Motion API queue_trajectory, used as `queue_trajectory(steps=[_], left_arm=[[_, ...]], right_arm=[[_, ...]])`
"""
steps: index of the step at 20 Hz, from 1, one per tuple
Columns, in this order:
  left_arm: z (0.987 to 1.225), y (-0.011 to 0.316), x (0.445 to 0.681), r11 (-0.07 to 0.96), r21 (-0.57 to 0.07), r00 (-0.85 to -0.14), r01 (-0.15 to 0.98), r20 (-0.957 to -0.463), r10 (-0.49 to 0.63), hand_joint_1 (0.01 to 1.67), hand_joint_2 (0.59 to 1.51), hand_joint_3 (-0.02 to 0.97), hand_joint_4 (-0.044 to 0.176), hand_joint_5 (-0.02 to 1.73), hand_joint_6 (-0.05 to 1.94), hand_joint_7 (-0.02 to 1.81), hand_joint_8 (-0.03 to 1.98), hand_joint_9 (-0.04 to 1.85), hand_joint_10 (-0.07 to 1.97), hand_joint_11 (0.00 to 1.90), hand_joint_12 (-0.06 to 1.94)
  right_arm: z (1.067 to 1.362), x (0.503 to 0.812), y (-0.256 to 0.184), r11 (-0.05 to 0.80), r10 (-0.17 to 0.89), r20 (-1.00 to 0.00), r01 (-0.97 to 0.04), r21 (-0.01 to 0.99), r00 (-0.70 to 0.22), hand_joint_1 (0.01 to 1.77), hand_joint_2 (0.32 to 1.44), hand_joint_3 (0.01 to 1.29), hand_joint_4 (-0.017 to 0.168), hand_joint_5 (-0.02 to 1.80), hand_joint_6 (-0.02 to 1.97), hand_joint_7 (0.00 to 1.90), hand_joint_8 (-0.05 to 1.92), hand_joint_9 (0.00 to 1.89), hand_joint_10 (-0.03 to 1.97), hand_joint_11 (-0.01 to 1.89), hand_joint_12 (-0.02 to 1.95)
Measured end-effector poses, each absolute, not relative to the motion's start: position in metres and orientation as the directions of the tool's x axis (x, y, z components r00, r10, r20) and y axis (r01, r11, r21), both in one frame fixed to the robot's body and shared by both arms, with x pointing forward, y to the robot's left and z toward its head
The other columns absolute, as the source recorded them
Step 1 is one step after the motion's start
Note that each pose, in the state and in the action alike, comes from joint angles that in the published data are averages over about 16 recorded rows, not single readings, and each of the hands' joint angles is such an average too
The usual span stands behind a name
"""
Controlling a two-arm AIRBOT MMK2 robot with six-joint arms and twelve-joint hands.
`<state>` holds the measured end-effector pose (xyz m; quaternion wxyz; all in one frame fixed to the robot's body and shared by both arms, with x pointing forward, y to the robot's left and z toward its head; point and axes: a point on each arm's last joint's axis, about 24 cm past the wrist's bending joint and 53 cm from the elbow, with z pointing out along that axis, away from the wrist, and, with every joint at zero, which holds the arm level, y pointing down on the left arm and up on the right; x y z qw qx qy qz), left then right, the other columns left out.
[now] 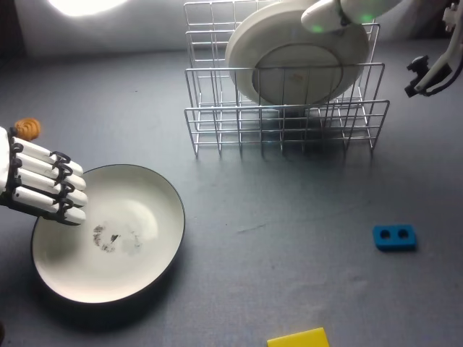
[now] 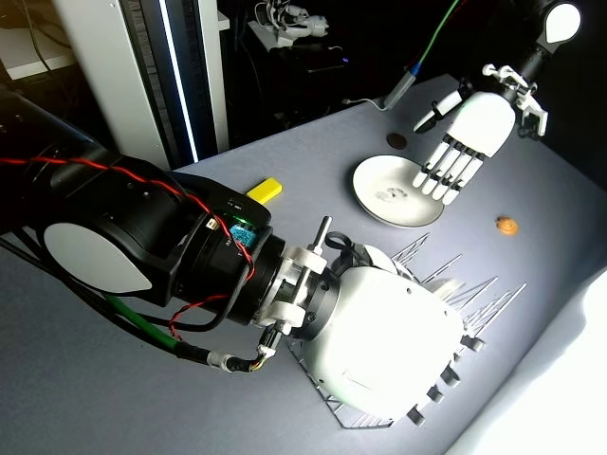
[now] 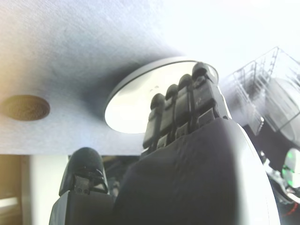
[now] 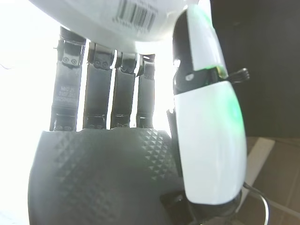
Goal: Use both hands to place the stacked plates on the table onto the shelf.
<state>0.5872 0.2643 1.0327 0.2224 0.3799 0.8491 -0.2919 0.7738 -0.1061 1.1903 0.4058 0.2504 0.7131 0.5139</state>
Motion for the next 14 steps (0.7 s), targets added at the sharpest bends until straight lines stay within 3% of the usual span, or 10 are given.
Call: queue_trajectory(steps=[6, 14], left_arm=[[1.029, 0.268, 0.585, 0.550, -0.332, -0.624, 0.766, -0.589, 0.514, 0.01, 1.235, 0.021, 0.001, 0.06, 0.01, 0.03, 0.01, 0.01, 0.00, 0.02, -0.01], [1.019, 0.276, 0.580, 0.581, -0.350, -0.663, 0.735, -0.553, 0.505, 0.01, 1.231, 0.021, -0.001, 0.05, 0.01, 0.02, 0.01, 0.01, 0.00, 0.01, -0.03]], right_arm=[[1.233, 0.761, -0.095, 0.393, 0.717, -0.443, -0.213, 0.894, -0.538, 1.11, 1.03, 0.01, -0.002, 0.70, 0.04, 0.86, 0.00, 0.90, 0.00, 0.53, 1.04], [1.275, 0.706, -0.057, 0.534, 0.491, -0.737, -0.508, 0.675, -0.463, 1.11, 0.95, 0.01, 0.001, 0.34, 0.03, 0.41, 0.00, 0.42, 0.00, 0.23, 0.57]])
